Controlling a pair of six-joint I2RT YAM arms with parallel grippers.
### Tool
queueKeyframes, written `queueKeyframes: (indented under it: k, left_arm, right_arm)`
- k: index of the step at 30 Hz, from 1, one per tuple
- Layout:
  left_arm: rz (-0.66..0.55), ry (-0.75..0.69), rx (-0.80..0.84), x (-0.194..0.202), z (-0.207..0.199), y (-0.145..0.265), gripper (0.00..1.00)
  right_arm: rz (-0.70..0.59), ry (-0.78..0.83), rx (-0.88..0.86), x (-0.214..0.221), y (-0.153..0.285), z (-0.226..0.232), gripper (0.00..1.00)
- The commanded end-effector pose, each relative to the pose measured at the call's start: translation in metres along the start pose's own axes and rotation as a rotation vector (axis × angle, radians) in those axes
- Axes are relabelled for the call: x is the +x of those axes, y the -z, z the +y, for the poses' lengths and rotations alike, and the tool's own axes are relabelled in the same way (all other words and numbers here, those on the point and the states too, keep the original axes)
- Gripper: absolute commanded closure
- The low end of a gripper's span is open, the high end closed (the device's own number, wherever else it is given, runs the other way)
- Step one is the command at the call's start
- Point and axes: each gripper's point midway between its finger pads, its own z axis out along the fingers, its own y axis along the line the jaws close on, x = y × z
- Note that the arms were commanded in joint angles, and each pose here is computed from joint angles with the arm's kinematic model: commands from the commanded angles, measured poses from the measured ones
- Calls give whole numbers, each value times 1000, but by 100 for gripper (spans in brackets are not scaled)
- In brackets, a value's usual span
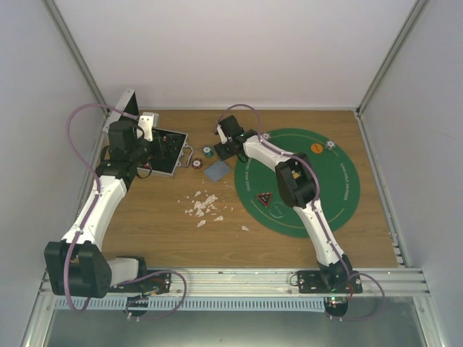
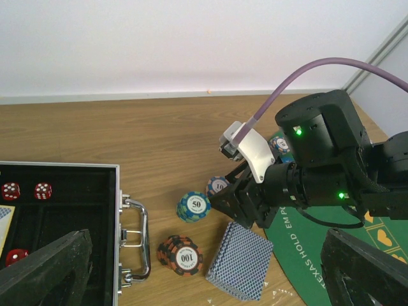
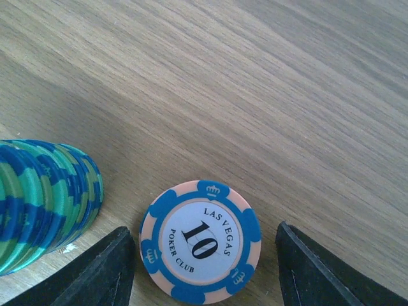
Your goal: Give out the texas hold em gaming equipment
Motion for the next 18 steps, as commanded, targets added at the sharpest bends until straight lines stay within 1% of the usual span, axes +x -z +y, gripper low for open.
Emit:
queueKeyframes:
  k: [1,4,6,12,18]
  left_arm:
    - [-52,-25,23,-16,-8,3,2]
    - [-53,-26,21,-17,-8,3,2]
    - [-52,-26,20,-16,-8,3,2]
    - [-50,-27,21,-16,-8,3,2]
    - [-50,-25,20,-16,-7,2,2]
  right_arm:
    - [128,59,32,47,-28,2,39]
    - [146,82,17,53,-32,7,40]
    - [158,91,-3,57,-35,11,43]
    - [188,70,-74,68,-40,24,47]
    - [225,38,-54,82,-43,21,50]
